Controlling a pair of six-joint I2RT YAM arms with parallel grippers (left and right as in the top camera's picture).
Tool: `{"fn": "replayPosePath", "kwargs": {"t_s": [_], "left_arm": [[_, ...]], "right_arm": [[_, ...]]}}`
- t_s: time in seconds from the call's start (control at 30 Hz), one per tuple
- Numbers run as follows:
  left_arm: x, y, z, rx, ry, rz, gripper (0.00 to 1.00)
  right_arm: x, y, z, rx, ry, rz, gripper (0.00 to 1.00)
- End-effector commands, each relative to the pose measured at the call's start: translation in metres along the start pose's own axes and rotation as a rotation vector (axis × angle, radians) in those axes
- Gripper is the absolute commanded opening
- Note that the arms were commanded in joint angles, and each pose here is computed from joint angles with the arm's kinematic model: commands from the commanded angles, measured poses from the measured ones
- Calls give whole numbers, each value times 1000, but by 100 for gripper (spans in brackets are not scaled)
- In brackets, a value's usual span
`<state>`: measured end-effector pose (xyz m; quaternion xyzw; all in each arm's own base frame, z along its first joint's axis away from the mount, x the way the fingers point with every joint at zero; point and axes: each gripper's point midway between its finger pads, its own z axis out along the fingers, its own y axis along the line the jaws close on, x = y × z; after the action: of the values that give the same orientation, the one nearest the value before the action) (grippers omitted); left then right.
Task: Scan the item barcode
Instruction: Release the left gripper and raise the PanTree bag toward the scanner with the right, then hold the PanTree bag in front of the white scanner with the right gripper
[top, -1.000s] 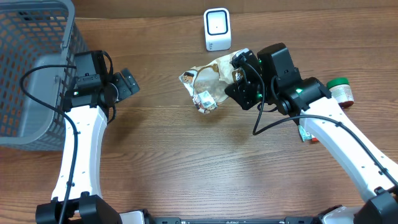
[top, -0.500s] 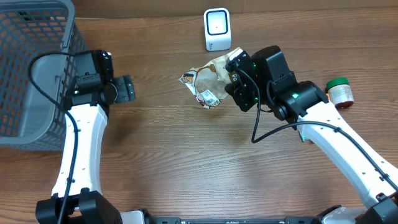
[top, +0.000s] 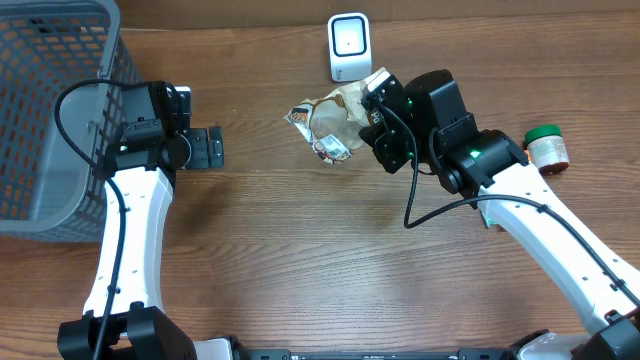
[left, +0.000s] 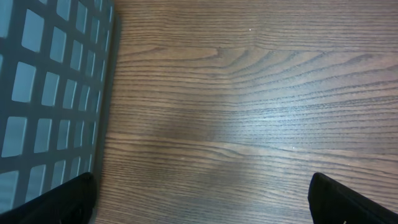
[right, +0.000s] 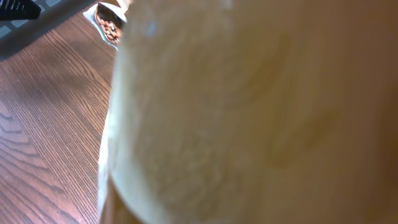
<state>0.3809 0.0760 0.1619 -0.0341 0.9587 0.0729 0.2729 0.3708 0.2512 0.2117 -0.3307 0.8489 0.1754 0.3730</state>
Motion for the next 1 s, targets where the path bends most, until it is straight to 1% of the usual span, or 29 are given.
{"fn": "replayPosePath", "kwargs": {"t_s": [0.0,0.17,0.23,0.33,0.43,0.6,0.8,0.97], "left_arm": [[5,-2,5,16,16,20,100],[5,-2,5,16,16,20,100],[5,-2,5,16,15,20,100],[5,-2,5,16,16,20,100],[5,-2,5,17,16,21,100],[5,-2,5,16,16,20,100],[5,-2,5,16,16,20,100],[5,-2,5,16,16,20,100]], "right_arm": [[-46,0,-30,18,-118,-2,3],[-103,-6,-75,79,-225,-23,3],[-132,-12,-103,135,-291,-30,3],[-159,-21,-132,212,-349,-44,3],[-181,-28,-151,280,-392,-111,3],[-205,-28,-161,342,-466,-317,3],[-229,-32,-156,420,-525,-510,3],[-237,-45,-134,490,-513,-580,4]]}}
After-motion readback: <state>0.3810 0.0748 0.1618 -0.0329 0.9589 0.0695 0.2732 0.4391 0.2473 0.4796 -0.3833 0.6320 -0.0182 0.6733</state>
